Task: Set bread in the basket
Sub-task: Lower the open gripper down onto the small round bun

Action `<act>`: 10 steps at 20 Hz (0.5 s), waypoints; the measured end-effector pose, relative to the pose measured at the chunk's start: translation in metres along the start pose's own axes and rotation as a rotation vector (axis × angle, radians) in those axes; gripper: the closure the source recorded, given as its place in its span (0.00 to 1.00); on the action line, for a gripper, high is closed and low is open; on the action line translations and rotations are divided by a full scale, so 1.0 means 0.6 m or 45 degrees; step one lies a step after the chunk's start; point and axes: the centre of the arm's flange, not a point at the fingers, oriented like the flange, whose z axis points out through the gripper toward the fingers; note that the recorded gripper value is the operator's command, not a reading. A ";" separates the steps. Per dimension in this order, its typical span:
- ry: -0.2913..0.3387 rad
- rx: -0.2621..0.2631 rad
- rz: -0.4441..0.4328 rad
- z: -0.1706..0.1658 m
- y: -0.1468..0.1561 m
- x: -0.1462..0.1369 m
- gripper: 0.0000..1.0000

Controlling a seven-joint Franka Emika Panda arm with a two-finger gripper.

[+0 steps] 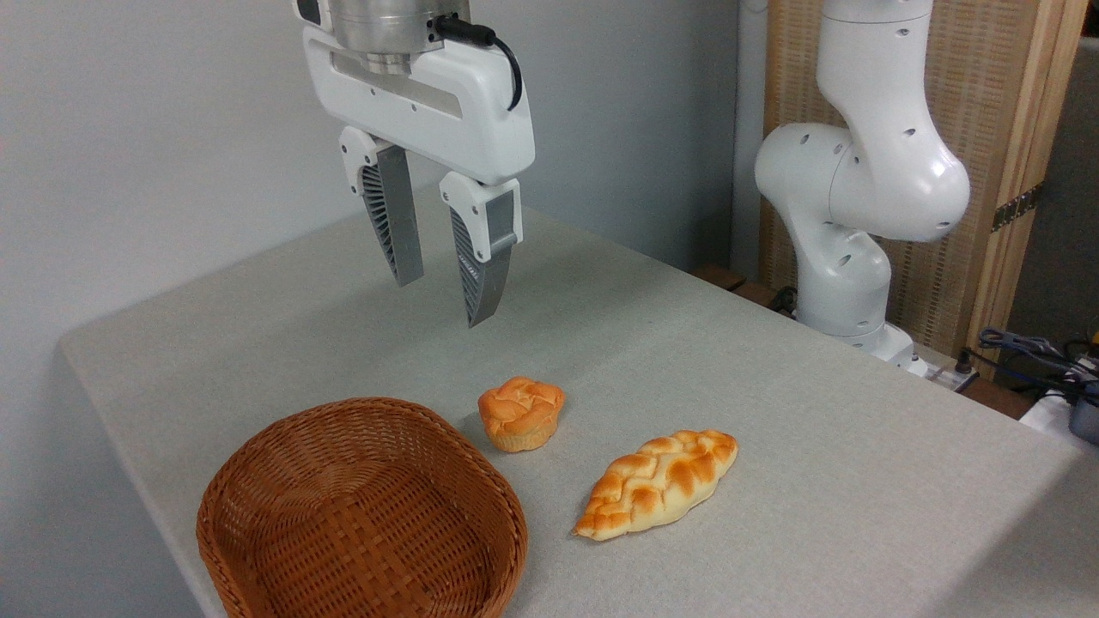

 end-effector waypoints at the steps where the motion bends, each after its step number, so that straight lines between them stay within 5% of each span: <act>1: 0.002 0.001 0.000 -0.001 0.000 0.000 0.00; 10: -0.017 -0.014 0.001 0.014 -0.003 -0.002 0.00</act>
